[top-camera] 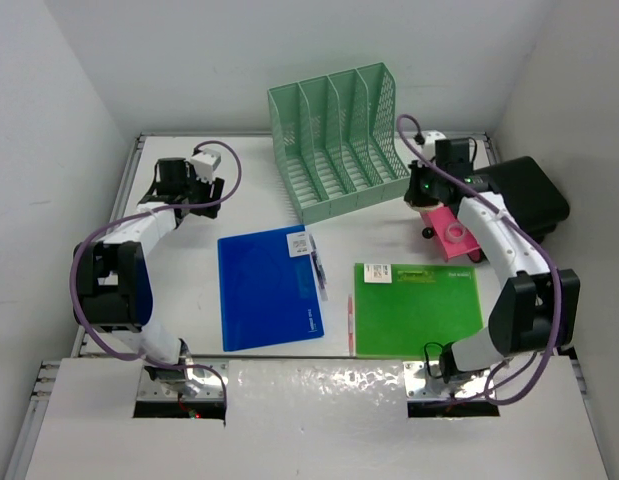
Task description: Organize the desk
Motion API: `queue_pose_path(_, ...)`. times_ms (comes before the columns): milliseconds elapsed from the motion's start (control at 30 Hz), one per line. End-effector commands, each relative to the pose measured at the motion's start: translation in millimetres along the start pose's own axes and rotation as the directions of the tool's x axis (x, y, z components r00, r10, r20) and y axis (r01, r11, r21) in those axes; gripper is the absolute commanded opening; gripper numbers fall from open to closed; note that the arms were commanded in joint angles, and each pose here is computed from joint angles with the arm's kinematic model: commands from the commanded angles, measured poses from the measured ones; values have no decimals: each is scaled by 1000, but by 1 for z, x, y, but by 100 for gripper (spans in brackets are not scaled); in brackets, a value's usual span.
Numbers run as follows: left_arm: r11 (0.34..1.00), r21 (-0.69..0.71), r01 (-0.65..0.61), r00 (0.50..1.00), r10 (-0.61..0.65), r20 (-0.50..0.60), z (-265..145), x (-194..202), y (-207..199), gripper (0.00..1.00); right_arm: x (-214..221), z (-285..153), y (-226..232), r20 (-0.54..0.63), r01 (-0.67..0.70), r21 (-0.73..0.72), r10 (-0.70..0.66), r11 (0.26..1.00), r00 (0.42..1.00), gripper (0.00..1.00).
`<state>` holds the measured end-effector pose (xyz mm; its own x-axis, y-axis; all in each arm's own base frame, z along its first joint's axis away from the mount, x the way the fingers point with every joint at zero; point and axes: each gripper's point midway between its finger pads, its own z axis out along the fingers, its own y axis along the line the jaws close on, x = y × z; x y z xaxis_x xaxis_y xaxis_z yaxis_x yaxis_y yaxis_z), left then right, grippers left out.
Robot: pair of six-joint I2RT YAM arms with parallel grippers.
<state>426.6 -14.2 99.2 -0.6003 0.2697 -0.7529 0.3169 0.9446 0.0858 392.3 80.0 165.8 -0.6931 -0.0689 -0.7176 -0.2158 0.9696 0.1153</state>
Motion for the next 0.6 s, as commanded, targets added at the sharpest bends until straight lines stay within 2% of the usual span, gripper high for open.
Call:
queue_pose_path(0,1000,5,-15,999,15,43,0,-12,-1,58,0,-3,-2,1,-69,-30,69,997,998,0)
queue_pose_path(267,1000,9,-12,999,12,36,1,-10,-2,58,14,9,-51,-49,-225,9,225,974,973,0)
queue_pose_path(367,1000,9,-12,999,11,35,1,-10,-2,58,20,11,-63,-53,-268,23,269,963,962,6)
queue_pose_path(567,1000,13,-12,999,12,37,1,-11,-2,58,32,15,-85,-72,-274,105,282,956,957,6)
